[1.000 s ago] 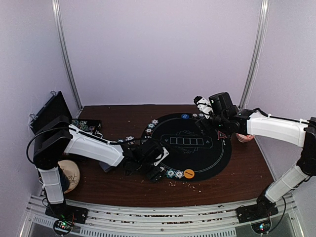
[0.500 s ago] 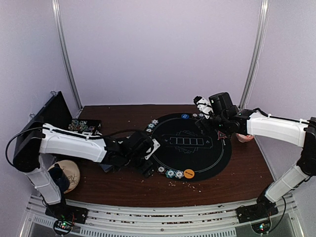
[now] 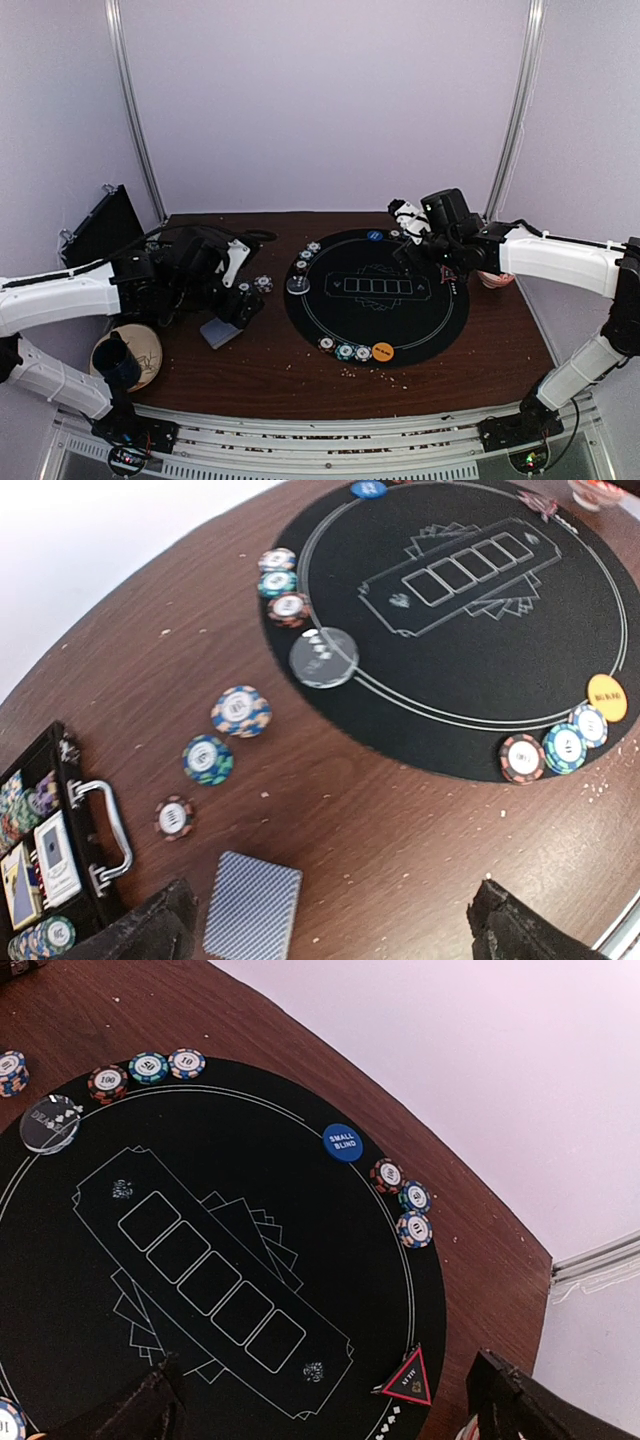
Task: Distribute texas hold em gaming equipment
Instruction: Adjust the face-down deck piles at the center of the board.
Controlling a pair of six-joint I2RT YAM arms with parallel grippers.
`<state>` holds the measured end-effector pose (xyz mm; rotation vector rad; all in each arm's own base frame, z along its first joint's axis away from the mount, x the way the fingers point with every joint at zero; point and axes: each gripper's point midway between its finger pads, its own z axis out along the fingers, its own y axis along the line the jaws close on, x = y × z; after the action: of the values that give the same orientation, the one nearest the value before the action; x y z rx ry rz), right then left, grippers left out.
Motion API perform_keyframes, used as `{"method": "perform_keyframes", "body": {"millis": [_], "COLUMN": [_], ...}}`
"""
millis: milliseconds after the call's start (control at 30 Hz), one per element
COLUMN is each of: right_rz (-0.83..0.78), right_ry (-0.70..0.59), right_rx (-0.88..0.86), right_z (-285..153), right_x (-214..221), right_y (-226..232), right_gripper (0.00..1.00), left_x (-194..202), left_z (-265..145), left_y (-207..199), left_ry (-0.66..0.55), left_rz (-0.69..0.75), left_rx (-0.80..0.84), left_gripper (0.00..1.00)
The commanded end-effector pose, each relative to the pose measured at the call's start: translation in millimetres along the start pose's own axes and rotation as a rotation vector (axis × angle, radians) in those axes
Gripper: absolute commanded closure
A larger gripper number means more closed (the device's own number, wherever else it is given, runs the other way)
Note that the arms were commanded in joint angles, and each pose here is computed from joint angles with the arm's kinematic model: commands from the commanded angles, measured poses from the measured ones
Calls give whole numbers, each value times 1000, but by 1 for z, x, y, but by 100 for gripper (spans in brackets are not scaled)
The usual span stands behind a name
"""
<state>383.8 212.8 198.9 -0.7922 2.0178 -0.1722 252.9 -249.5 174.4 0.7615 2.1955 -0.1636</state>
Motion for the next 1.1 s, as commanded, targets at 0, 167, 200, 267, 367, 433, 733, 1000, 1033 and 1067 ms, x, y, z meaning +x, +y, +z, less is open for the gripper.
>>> {"method": "perform_keyframes", "body": {"millis": [0,167,200,267,367,433,733,1000,1033,1067], "right_rz": [4,3,4,8,11,11,9,17,16,18], "right_ry": [-40,-48,-51,-61,-69,-71,-62,-74,-75,-78], "right_rx": [-44,-66,-66,-63,-66,-67,-57,-51,-51,-50], "right_z": [-11,-15,-16,-19,-21,-22,-19,-22,-22,-23], "right_x": [-14,-17,-18,-20,-21,-22,-20,-22,-23,-23], "right_y": [8,11,10,9,8,8,8,6,5,5], "right_gripper": [0,0,0,0,0,0,0,0,0,0], "left_x": [1,18,23,32,43,52,72,89,93,96], "left_z": [-17,2,8,18,32,40,64,76,77,79], "left_y": [17,24,23,23,34,46,69,69,70,72], "left_ry": [32,157,187,236,303,352,430,485,495,506], "left_rz": [14,88,110,139,143,138,110,62,57,52], "left_rx": [47,38,40,46,57,45,85,148,145,139], "left_gripper": [2,2,2,2,2,2,2,2,2,2]}}
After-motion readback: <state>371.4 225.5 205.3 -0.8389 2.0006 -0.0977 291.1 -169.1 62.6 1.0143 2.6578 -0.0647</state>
